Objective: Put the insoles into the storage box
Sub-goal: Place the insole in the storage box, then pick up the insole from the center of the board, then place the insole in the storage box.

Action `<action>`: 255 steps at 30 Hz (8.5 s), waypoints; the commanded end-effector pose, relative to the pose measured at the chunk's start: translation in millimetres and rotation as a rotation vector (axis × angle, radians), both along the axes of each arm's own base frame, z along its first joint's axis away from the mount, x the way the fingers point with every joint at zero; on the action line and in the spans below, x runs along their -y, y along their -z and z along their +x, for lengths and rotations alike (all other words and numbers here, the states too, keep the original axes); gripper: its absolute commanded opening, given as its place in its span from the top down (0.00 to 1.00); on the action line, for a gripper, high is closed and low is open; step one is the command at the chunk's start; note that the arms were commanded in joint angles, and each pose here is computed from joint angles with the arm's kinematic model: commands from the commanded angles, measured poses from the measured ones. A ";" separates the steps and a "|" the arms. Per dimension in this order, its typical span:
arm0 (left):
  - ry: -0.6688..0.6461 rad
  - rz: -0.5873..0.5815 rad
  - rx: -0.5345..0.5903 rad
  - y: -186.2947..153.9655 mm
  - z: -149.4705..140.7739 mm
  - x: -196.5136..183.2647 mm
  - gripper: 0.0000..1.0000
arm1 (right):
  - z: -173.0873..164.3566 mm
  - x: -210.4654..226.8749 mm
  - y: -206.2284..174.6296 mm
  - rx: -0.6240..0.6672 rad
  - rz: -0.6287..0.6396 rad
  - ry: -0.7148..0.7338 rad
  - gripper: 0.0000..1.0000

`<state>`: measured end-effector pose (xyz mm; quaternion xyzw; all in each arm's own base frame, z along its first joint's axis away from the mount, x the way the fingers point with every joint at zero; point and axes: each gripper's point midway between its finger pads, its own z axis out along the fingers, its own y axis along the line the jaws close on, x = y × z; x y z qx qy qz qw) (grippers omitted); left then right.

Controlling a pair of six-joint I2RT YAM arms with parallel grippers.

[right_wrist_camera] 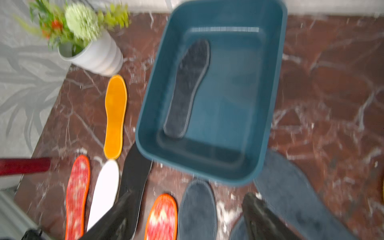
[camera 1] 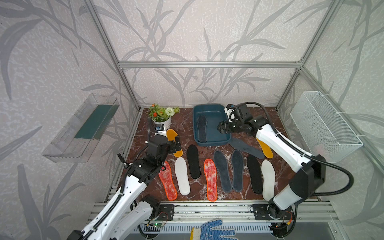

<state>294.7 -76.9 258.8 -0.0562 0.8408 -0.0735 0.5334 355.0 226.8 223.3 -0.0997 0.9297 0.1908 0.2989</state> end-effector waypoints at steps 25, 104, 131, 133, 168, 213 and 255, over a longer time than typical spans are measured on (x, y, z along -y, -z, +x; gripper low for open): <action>-0.072 -0.142 0.009 11.4 -8.3 -7.4 0.01 | -124.4 15.0 166.1 -0.366 -0.274 0.038 0.56; 0.695 -0.602 -0.065 8.3 3.7 155.7 0.29 | -74.3 -41.3 -6.5 -0.027 0.359 -0.052 1.00; 0.842 -0.595 -0.049 -15.2 11.0 190.5 1.00 | -68.9 -34.8 -35.7 0.013 0.631 -0.099 0.50; 0.870 -0.597 -0.053 -17.0 8.7 192.8 1.00 | -67.5 -19.8 -42.3 0.032 0.676 -0.091 0.47; 0.797 -0.515 -0.087 -18.2 19.7 184.8 0.01 | -62.0 -64.6 -19.7 -0.057 0.677 -0.179 1.00; -0.309 -0.100 -0.079 33.9 -68.9 -66.6 0.03 | 173.8 -56.3 124.6 -0.283 0.106 -0.128 1.00; -0.511 -0.008 -0.222 57.2 -86.8 -99.0 0.03 | 171.3 -57.5 27.9 -0.011 -0.071 -0.147 0.05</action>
